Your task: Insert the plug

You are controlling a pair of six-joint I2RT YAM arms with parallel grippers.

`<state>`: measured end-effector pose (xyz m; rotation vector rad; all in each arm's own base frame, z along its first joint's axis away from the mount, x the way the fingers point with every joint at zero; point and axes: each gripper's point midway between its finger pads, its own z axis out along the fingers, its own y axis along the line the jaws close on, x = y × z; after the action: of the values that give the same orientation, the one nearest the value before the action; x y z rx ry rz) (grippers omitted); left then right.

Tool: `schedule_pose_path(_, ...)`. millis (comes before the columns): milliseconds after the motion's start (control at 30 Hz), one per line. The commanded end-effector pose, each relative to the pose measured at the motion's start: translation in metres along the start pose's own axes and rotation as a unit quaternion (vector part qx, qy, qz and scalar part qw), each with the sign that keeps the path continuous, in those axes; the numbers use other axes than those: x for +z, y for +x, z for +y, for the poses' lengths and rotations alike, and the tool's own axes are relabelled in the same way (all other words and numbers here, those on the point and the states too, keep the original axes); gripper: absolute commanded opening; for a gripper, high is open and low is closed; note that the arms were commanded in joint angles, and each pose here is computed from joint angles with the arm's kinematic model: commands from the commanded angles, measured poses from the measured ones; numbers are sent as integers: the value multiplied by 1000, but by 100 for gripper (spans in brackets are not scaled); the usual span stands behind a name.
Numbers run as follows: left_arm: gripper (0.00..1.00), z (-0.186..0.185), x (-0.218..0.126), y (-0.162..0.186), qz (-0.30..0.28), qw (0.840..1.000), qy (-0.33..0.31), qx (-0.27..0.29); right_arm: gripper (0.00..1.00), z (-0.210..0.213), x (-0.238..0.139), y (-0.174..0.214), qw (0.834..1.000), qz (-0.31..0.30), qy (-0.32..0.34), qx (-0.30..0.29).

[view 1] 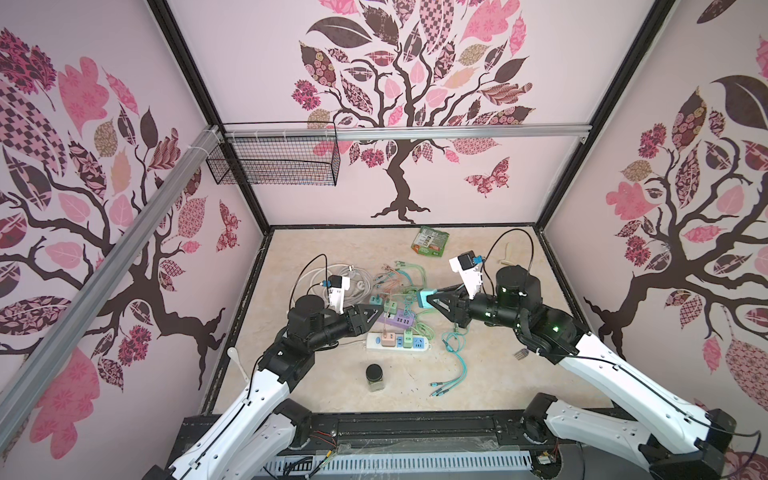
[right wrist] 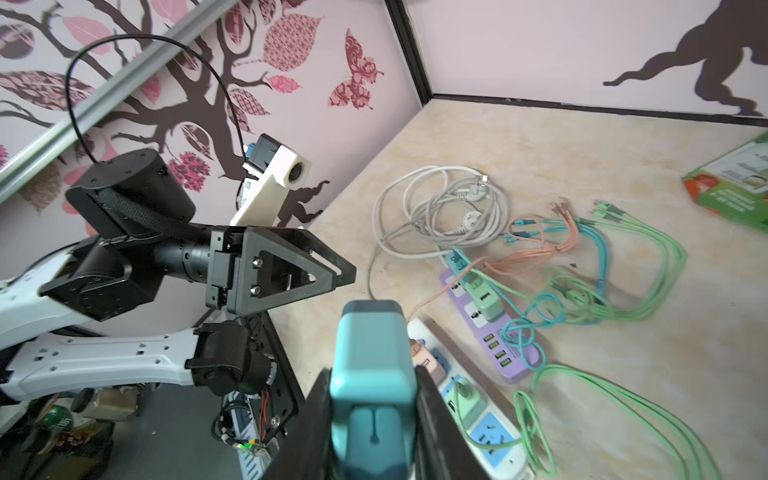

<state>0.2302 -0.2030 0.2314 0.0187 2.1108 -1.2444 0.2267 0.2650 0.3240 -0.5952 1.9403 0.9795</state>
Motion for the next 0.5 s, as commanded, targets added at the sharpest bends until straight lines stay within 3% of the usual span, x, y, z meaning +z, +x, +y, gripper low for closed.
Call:
schedule_pose_path(0,53,22,0,10,12,999,-42,-9,19,-20,-3,-1,997,34,59,-46)
schedule_pose_path(200,54,34,1,18,28,997,-66,-22,18,-41,-5,-45,993,21,96,-67)
schedule_pose_path(467,57,36,-5,22,29,997,-75,-17,18,-52,-15,-124,978,-11,152,-146)
